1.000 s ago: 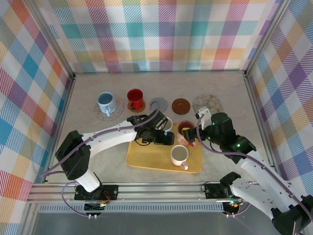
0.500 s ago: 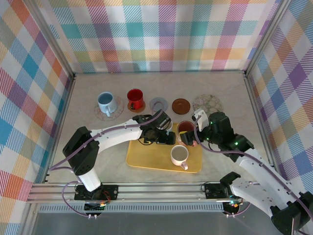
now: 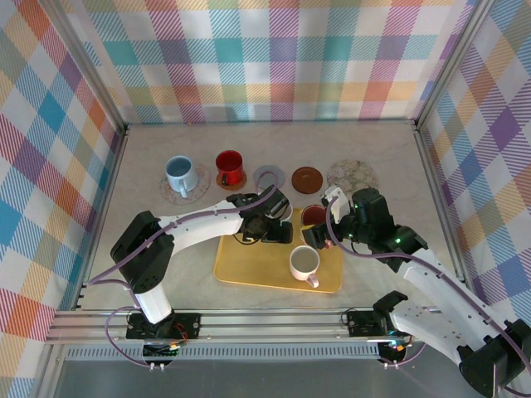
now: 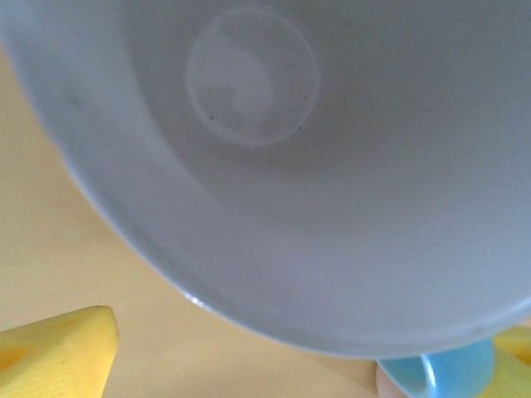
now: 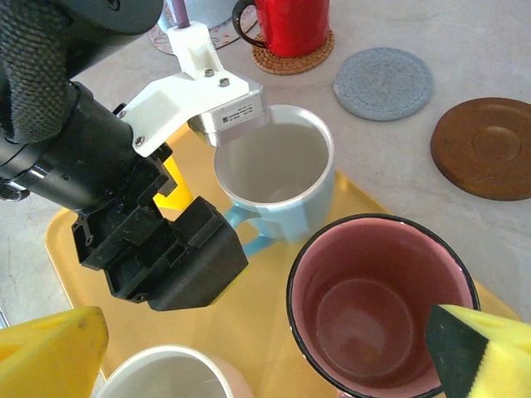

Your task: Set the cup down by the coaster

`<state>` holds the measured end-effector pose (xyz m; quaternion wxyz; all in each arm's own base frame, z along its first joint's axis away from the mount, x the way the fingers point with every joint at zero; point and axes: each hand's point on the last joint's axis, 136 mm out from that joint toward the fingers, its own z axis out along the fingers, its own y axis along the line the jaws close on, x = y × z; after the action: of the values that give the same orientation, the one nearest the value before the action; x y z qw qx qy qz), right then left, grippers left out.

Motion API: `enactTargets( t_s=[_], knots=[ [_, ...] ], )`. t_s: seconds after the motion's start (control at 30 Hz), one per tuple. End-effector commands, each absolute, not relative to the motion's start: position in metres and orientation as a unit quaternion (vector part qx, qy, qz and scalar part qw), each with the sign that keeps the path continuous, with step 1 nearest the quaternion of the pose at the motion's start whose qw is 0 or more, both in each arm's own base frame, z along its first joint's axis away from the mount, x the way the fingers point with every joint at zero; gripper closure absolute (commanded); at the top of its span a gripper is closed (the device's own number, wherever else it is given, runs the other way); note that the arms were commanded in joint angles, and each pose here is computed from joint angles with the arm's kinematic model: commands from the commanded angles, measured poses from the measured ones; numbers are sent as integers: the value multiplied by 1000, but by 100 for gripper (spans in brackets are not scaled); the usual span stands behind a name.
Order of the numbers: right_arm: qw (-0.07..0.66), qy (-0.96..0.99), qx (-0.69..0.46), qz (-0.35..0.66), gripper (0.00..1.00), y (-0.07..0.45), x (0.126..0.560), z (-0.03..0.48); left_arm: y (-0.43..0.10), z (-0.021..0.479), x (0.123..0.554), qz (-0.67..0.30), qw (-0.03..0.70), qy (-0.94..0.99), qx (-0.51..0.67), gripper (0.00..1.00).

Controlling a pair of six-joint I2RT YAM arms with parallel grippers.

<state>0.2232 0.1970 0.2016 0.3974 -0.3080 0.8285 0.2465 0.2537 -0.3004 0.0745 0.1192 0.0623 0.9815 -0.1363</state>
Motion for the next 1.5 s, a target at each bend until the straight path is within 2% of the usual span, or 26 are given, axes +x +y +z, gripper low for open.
enactTargets(
  t_s=[0.0,0.27,0.5,1.13,1.37,1.47],
  knots=[
    [405,811,-331,261,1,204,219,206,-281,73,253,-107,117,986,52,12],
    [438,780,-360,265,1,207,214,213,-265,77,256,-82,124,987,59,30],
    [439,768,-378,274,1,213,212,212,-278,73,258,-102,119,984,80,39],
    [409,755,-422,289,1,223,204,195,-291,65,269,-62,116,983,131,53],
    [408,758,-423,283,1,223,208,192,-296,63,269,-66,110,982,139,63],
    [407,759,-423,282,1,224,210,193,-297,62,268,-65,109,981,144,63]
  ],
)
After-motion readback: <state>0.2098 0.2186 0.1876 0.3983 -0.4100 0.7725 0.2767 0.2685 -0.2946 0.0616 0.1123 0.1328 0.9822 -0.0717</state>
